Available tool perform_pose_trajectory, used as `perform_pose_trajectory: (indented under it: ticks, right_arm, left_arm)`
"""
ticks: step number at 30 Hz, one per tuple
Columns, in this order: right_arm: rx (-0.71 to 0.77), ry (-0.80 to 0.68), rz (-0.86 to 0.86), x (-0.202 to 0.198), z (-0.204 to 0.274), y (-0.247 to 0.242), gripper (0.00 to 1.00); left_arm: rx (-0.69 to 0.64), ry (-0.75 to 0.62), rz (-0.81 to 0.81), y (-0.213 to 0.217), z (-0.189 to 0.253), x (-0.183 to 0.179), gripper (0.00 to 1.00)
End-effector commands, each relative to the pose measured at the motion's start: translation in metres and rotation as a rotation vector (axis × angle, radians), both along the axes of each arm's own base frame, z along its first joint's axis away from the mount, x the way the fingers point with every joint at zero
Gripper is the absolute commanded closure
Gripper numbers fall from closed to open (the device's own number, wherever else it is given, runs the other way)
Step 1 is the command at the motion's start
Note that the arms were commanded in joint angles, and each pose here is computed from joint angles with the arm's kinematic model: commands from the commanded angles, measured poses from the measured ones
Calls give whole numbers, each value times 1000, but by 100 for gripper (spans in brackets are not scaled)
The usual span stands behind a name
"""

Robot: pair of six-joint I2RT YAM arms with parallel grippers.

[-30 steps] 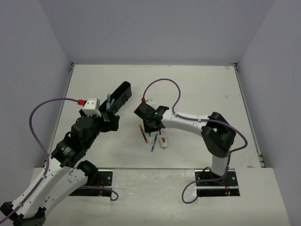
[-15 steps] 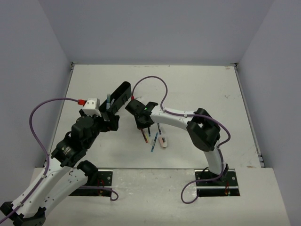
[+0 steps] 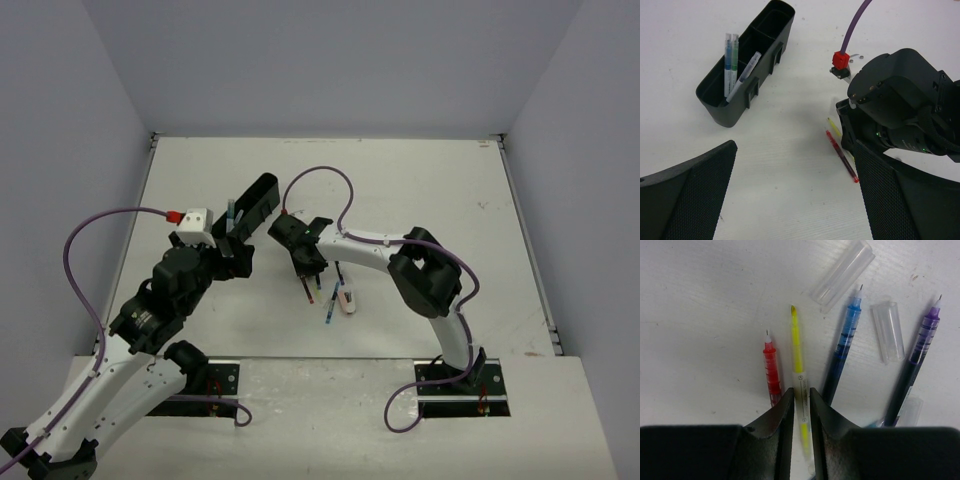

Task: Sort the stationery into containers
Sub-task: Pick up the pen from the center of the board.

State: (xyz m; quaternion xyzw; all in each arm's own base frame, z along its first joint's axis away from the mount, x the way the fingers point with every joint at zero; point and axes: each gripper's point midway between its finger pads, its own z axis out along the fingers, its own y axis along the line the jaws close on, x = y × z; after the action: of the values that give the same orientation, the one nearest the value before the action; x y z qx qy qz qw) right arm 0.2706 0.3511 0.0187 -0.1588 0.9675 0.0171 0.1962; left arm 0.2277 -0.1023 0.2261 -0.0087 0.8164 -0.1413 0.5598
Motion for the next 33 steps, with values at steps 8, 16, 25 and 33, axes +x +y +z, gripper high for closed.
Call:
perform_pose_trajectory:
  ticks: [8, 16, 25, 33]
  right_arm:
    - [-28, 56, -13, -15, -18, -11, 81]
    - [31, 50, 1, -16, 4, -1, 100]
    - [243, -175, -24, -13, 150, -20, 100]
    - [384, -290, -178, -32, 181, -104, 100]
  left_arm:
    - [-9, 0, -6, -2, 1, -1, 0]
    - [-12, -3, -7, -2, 2, -2, 0]
    - [11, 24, -88, -18, -3, 1, 0]
    - [10, 230, -232, -72, -44, 4, 3]
